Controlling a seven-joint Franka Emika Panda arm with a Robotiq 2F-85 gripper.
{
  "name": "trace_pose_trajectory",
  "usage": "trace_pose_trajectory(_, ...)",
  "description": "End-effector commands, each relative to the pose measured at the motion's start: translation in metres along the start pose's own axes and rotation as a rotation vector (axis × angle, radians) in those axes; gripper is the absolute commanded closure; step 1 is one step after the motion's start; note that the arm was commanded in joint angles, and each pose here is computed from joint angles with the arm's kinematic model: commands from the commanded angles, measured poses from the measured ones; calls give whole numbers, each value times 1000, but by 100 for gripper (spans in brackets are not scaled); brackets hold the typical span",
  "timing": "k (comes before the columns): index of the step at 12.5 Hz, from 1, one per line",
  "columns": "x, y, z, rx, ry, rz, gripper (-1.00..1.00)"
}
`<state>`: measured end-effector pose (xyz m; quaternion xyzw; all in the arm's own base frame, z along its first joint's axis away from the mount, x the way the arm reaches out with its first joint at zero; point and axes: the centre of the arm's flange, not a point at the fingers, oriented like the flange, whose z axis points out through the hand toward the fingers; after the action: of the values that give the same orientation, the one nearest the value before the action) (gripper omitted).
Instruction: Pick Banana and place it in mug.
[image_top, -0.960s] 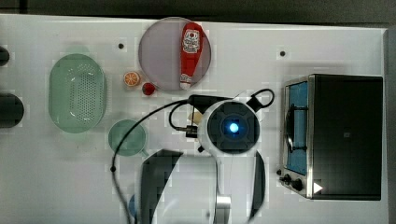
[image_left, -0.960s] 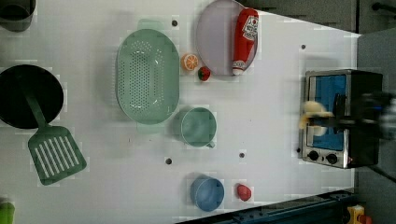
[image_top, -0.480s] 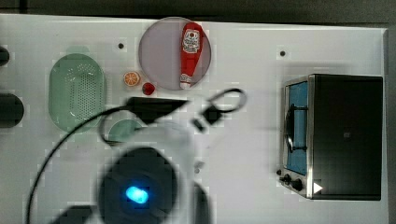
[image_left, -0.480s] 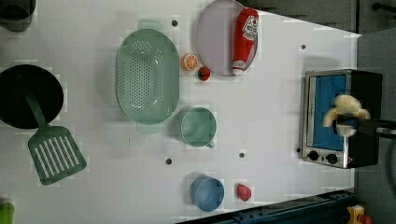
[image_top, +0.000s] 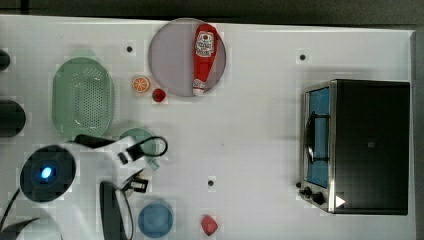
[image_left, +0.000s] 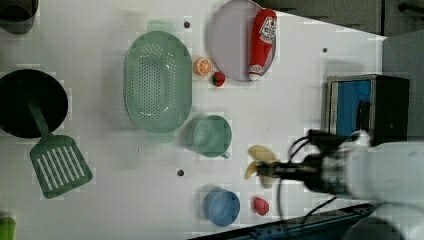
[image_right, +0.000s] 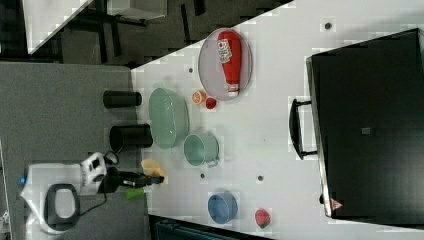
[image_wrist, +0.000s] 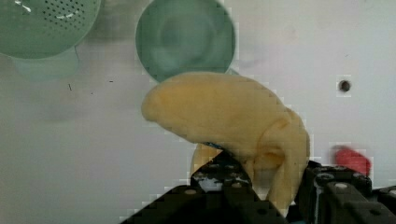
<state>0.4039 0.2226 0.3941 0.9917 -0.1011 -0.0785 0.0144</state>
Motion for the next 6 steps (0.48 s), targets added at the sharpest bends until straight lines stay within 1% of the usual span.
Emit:
trace_pose_trajectory(1,7,-5,3,95,103,267,46)
trace_pose_trajectory(2,13,-7,18,98,86,285,46)
trace_pose_trajectory(3,23,-14,42,102,58,284,46)
trace_pose_trajectory(5,40,-22,64,144,68,290,46)
trace_pose_trajectory(6,43,-25,76,145,62,286,46)
